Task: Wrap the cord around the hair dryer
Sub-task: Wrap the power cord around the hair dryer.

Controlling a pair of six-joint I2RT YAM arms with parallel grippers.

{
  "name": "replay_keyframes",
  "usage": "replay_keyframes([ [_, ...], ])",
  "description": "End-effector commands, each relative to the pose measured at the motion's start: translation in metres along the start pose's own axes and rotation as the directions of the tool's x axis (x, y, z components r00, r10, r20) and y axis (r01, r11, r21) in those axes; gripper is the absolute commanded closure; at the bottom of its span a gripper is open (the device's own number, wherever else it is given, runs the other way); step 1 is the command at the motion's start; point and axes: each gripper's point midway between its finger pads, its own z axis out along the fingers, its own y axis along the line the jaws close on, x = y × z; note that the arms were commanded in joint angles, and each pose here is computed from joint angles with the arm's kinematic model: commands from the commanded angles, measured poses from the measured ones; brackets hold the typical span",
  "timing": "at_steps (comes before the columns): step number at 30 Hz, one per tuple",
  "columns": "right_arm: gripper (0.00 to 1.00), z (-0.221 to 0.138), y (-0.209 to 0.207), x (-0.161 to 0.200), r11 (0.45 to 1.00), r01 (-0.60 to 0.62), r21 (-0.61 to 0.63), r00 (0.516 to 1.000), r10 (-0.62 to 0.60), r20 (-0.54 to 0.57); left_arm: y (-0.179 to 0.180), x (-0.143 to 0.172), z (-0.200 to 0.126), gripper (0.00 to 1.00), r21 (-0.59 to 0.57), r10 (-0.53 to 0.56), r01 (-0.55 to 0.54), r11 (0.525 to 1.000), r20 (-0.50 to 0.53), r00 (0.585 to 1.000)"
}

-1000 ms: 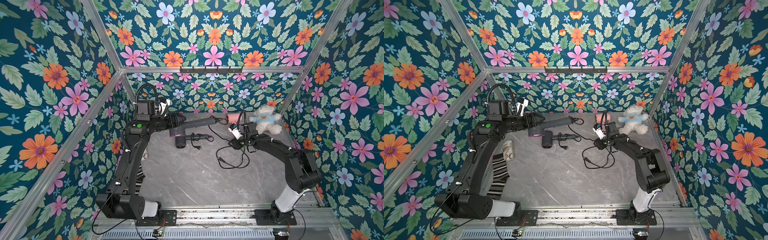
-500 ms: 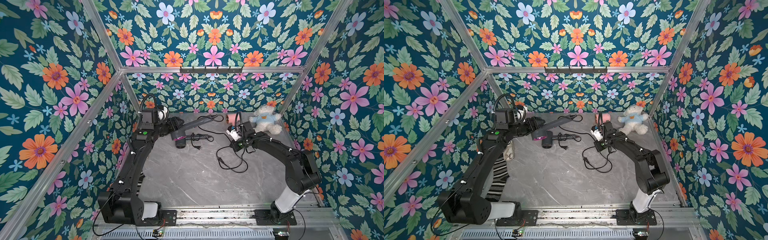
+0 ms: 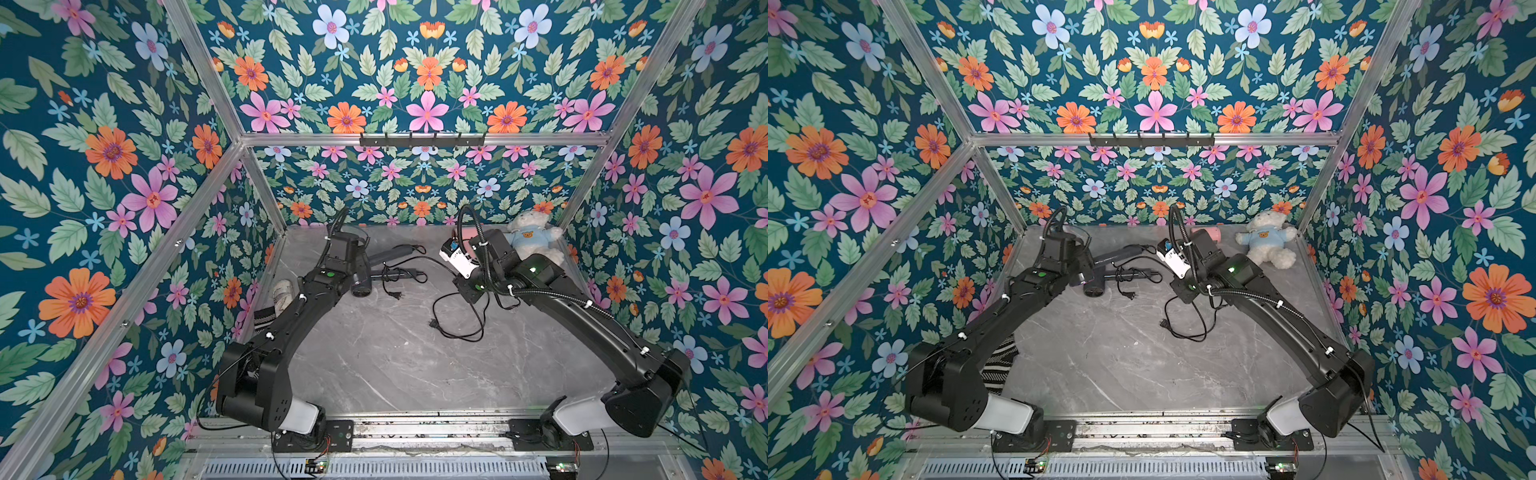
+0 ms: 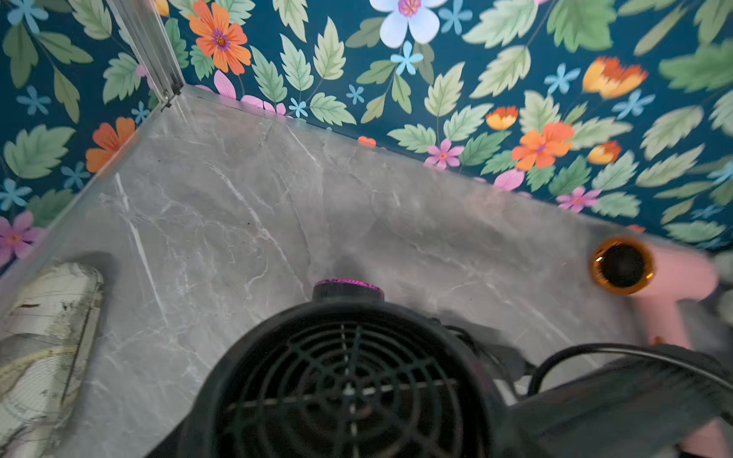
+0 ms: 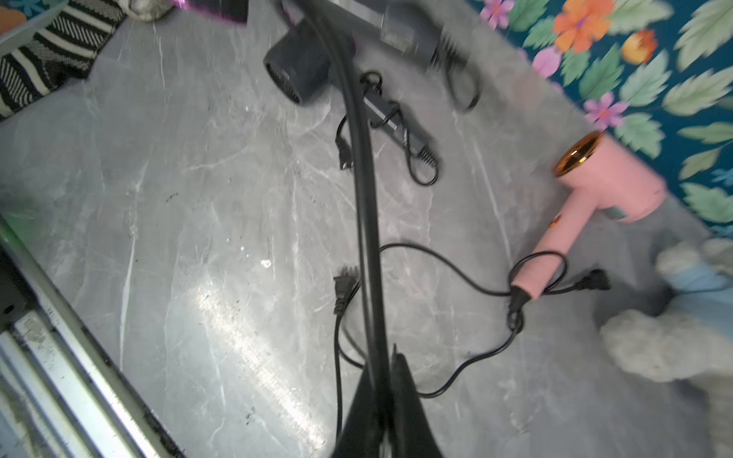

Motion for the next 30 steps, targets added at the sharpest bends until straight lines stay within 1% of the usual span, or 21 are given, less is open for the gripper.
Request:
replay_keyframes([
  [1,1.0,-0.005,-0.023,-0.02,0.984,0.131,0.12,0.991,-0.135,0.023,0.003,-0.003,-0.002,1.0,-0.058,0.163,-0.161,0.985,0.025,0.986],
  [3,1.0,-0.002,-0.036,-0.033,0.975,0.161,0.155,0.985,-0.169,0.04,-0.003,0.004,-0.004,1.0,-0.017,0.211,-0.21,0.977,0.007,0.978],
  [7,1.0,0.001,-0.061,-0.056,0.979,0.121,0.164,0.986,-0.138,0.096,-0.006,0.013,-0.017,1.0,0.041,0.318,-0.317,0.947,-0.012,0.948],
  [10,1.0,0.002,-0.083,-0.069,0.98,0.084,0.181,0.988,-0.105,0.111,-0.001,0.019,-0.027,1.0,0.051,0.386,-0.384,0.922,-0.032,0.922],
  [11,1.0,0.007,-0.09,-0.071,0.98,0.076,0.182,0.99,-0.096,0.104,0.001,0.022,-0.029,1.0,0.048,0.405,-0.403,0.914,-0.043,0.913],
  [13,1.0,0.01,-0.101,-0.078,0.98,0.066,0.188,0.991,-0.086,0.101,0.008,0.026,-0.032,1.0,0.031,0.427,-0.426,0.904,-0.06,0.902],
  [15,1.0,0.008,-0.108,-0.086,0.979,0.064,0.196,0.991,-0.085,0.1,0.013,0.028,-0.033,1.0,0.012,0.436,-0.436,0.9,-0.066,0.897],
  [19,1.0,-0.006,-0.122,-0.108,0.972,0.055,0.228,0.987,-0.088,0.134,0.024,0.035,-0.032,1.0,-0.027,0.449,-0.453,0.891,-0.091,0.889],
  [24,1.0,-0.027,-0.136,-0.131,0.962,0.058,0.267,0.982,-0.104,0.161,0.026,0.044,-0.028,1.0,-0.026,0.457,-0.462,0.887,-0.112,0.883],
  [27,1.0,-0.03,-0.141,-0.138,0.962,0.049,0.27,0.978,-0.101,0.182,0.021,0.047,-0.029,1.0,0.012,0.453,-0.454,0.891,-0.113,0.885],
  [30,1.0,-0.018,-0.143,-0.13,0.969,0.03,0.246,0.984,-0.072,0.163,0.01,0.049,-0.033,1.0,0.082,0.449,-0.442,0.893,-0.1,0.888],
])
